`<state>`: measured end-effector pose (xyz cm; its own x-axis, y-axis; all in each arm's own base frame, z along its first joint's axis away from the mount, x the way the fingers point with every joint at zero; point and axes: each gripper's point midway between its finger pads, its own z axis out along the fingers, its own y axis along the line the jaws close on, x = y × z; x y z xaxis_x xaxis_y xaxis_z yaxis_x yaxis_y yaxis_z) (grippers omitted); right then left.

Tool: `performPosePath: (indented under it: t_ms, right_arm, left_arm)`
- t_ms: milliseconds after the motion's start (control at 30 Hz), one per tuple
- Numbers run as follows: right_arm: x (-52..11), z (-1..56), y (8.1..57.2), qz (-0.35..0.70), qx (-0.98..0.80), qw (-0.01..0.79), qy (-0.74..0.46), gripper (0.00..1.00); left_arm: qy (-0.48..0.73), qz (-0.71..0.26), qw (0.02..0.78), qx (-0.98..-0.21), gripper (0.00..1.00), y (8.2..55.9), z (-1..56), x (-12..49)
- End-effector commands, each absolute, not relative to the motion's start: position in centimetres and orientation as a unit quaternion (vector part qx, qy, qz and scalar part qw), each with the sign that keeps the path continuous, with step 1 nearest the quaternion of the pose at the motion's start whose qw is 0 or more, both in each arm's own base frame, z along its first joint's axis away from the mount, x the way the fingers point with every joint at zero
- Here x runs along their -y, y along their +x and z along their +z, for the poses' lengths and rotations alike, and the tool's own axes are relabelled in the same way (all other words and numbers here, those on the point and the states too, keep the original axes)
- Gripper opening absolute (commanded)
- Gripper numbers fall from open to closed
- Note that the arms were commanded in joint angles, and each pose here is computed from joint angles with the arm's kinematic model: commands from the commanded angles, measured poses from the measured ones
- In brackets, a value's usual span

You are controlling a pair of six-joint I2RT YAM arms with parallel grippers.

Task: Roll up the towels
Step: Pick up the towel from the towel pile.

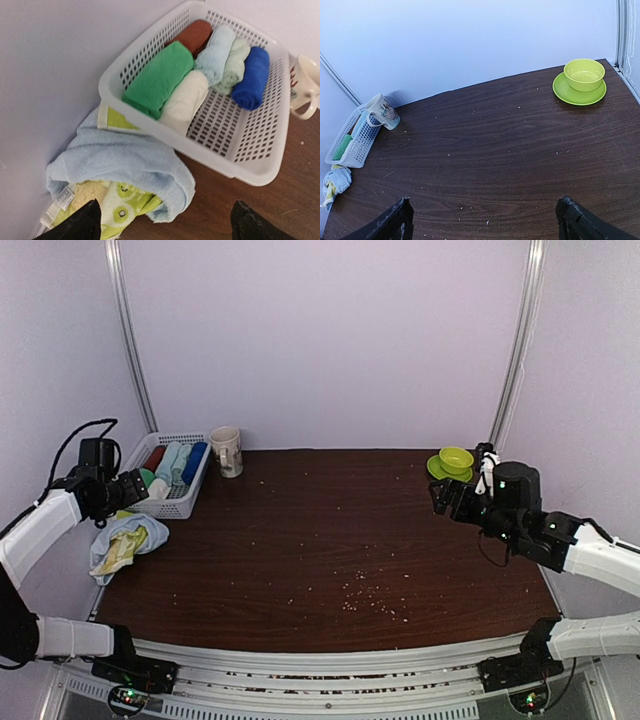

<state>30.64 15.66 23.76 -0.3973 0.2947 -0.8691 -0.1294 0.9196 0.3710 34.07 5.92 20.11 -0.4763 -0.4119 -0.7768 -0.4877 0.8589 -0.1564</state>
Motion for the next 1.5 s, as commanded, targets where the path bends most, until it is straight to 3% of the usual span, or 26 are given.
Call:
performPosePath:
  t_ms: [0, 433, 733, 933, 1167, 1333, 1467]
  right_arm:
    - [-15.6, 23.9, 30.3, 0.197, -0.806, 0.556, 0.048, 1.0]
    - [-15.6, 22.8, 30.4, 0.192, -0.81, 0.551, 0.051, 1.0]
    - [-15.5, 22.6, 30.4, 0.19, -0.812, 0.55, 0.053, 1.0]
    - [-15.3, 22.7, 30.3, 0.189, -0.81, 0.552, 0.054, 1.0]
    - [-15.0, 23.1, 30.2, 0.188, -0.806, 0.558, 0.057, 1.0]
    - [-15.0, 23.2, 30.1, 0.189, -0.805, 0.559, 0.058, 1.0]
    - [-15.1, 23.1, 30.2, 0.191, -0.806, 0.558, 0.057, 1.0]
  left_arm:
    - [-0.286, 0.042, 0.392, -0.873, 0.91, 32.3, 16.0, -5.8]
    - [-0.29, 0.075, 0.322, -0.898, 0.72, 31.6, 9.2, -6.8]
    - [-0.293, 0.102, 0.301, -0.902, 0.64, 31.8, 8.2, -8.4]
    - [-0.282, 0.104, 0.279, -0.912, 0.53, 31.9, 7.2, -8.6]
    - [-0.28, 0.113, 0.288, -0.909, 0.27, 31.8, 7.7, -8.9]
    - [-0.272, 0.112, 0.293, -0.91, 0.0, 32.0, 8.3, -8.8]
    - [-0.271, 0.12, 0.33, -0.896, 0.0, 32.0, 11.9, -9.2]
